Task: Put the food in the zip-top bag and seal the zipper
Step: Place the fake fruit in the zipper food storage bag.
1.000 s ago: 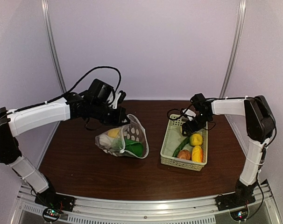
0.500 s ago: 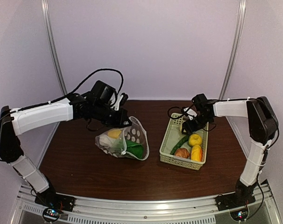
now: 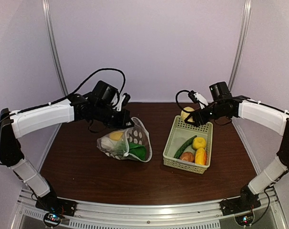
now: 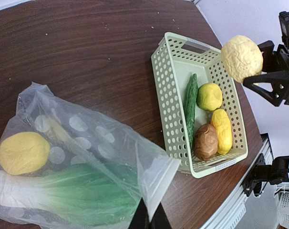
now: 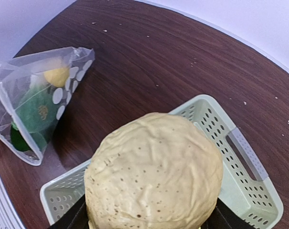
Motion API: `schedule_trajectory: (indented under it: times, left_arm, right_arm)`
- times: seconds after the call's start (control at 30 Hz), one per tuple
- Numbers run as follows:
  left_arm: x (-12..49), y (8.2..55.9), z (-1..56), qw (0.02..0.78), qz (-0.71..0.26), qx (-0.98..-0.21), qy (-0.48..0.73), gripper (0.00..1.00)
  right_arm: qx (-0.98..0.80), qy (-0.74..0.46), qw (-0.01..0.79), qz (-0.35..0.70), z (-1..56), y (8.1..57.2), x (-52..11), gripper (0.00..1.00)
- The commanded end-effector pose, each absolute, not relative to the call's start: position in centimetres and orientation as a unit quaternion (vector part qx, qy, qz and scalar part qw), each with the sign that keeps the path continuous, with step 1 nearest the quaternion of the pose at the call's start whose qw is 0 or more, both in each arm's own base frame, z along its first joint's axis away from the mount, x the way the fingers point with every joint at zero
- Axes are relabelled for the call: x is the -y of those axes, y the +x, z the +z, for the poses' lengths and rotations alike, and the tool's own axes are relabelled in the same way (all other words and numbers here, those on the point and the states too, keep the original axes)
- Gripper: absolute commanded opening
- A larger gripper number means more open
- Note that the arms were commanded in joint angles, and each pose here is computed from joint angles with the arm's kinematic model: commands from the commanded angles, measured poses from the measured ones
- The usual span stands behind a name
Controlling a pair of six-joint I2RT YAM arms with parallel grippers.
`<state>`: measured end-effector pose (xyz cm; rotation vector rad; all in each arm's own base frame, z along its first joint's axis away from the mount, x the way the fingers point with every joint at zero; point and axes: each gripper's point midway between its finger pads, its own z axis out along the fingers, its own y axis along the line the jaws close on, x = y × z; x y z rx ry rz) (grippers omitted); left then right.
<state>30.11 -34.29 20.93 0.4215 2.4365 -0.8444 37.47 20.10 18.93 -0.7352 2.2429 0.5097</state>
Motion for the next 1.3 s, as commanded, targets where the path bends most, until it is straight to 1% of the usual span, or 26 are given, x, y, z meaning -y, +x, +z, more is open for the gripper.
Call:
schedule_trajectory:
  times: [0.0,0.3,0.57,0.77,0.9,1.13,1.27]
  left_arm:
    - [34.5,31.3,22.9,0.286,-0.319,-0.892,0.144,0.0]
    - [34.5,31.6,25.0,0.305,-0.334,-0.883,0.129,0.0]
    - [34.5,31.7,25.4,0.311,-0.342,-0.879,0.116,0.0]
    - [34.4,31.5,26.8,0.322,-0.38,-0.863,0.081,0.0]
    - [34.8,31.1,28.6,0.328,-0.421,-0.843,0.068,0.0]
    - [35.2,30.7,29.2,0.319,-0.437,-0.838,0.074,0.0]
    - [35.3,30.5,29.0,0.316,-0.447,-0.834,0.07,0.0]
  right_arm:
    - [-0.826,-0.339,0.363,0.266,21.3,34.7,-23.7,0.53]
    - [-0.753,-0.445,0.354,0.332,25.8,28.7,-31.5,0.53]
    - [-0.723,-0.495,0.331,0.351,25.9,25.9,-36.4,0.53]
    - [-0.734,-0.481,0.31,0.364,24.1,26.4,-38.5,0.53]
    - [-0.743,-0.47,0.318,0.354,23.8,27.5,-39.7,0.54]
    - [-0.763,-0.44,0.344,0.325,24.3,30.6,-40.8,0.55]
    - [-0.783,-0.426,0.339,0.301,22.9,31.6,-41.1,0.56]
